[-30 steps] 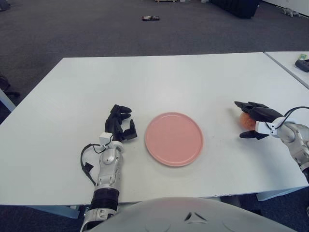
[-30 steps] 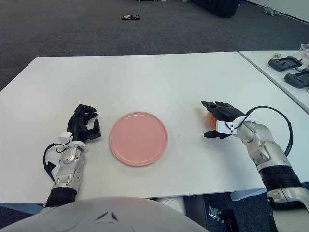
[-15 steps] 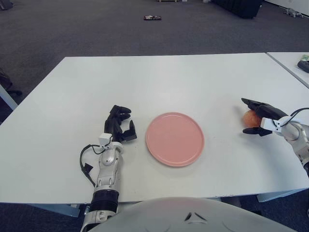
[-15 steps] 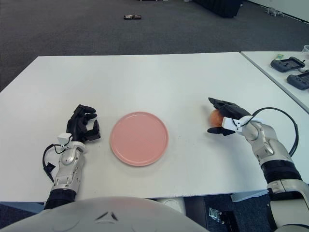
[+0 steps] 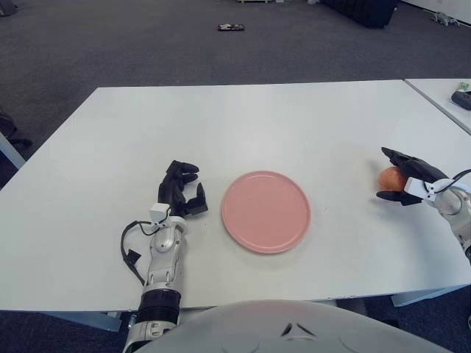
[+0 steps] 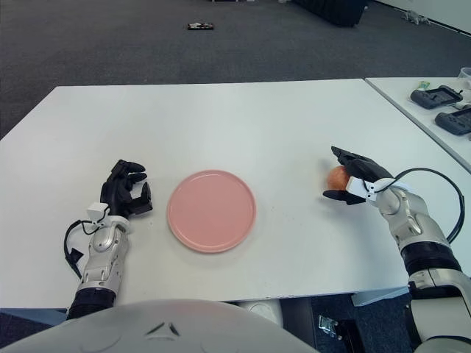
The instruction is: Put the apple into the plate.
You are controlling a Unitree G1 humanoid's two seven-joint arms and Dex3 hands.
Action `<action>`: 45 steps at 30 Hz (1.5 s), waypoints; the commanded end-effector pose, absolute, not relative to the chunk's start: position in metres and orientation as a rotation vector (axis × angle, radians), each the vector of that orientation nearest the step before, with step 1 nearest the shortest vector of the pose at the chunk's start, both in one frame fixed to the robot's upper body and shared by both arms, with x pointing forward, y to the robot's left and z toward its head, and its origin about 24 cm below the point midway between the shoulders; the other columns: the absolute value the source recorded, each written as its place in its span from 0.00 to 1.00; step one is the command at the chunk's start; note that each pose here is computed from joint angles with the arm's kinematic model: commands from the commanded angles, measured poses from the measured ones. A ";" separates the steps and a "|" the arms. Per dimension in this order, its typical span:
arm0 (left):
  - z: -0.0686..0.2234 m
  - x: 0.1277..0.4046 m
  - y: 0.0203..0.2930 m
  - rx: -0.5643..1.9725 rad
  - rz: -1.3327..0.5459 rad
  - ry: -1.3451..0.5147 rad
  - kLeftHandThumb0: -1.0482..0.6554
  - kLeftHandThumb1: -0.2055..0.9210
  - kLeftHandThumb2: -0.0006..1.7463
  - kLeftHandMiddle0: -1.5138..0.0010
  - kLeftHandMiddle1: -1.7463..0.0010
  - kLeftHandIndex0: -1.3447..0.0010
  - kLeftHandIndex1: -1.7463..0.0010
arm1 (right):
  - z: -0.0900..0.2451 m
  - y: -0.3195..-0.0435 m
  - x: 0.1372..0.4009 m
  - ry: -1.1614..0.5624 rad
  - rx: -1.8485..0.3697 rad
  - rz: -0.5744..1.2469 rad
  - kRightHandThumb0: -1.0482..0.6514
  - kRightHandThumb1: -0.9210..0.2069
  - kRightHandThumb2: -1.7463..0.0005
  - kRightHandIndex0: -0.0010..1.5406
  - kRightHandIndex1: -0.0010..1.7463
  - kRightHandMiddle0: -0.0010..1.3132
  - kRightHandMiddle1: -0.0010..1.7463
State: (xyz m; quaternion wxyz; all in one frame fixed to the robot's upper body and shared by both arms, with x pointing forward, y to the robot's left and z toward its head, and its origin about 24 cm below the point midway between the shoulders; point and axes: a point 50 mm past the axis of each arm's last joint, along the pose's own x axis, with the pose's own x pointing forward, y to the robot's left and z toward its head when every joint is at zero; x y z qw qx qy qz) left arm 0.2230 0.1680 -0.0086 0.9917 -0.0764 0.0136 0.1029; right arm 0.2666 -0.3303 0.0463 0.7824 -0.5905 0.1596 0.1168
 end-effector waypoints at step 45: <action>-0.024 0.216 0.170 -0.125 0.228 0.111 0.61 0.24 0.93 0.47 0.00 0.58 0.00 | 0.076 -0.295 0.259 0.082 -1.571 0.361 0.52 0.67 0.16 0.40 0.97 0.45 1.00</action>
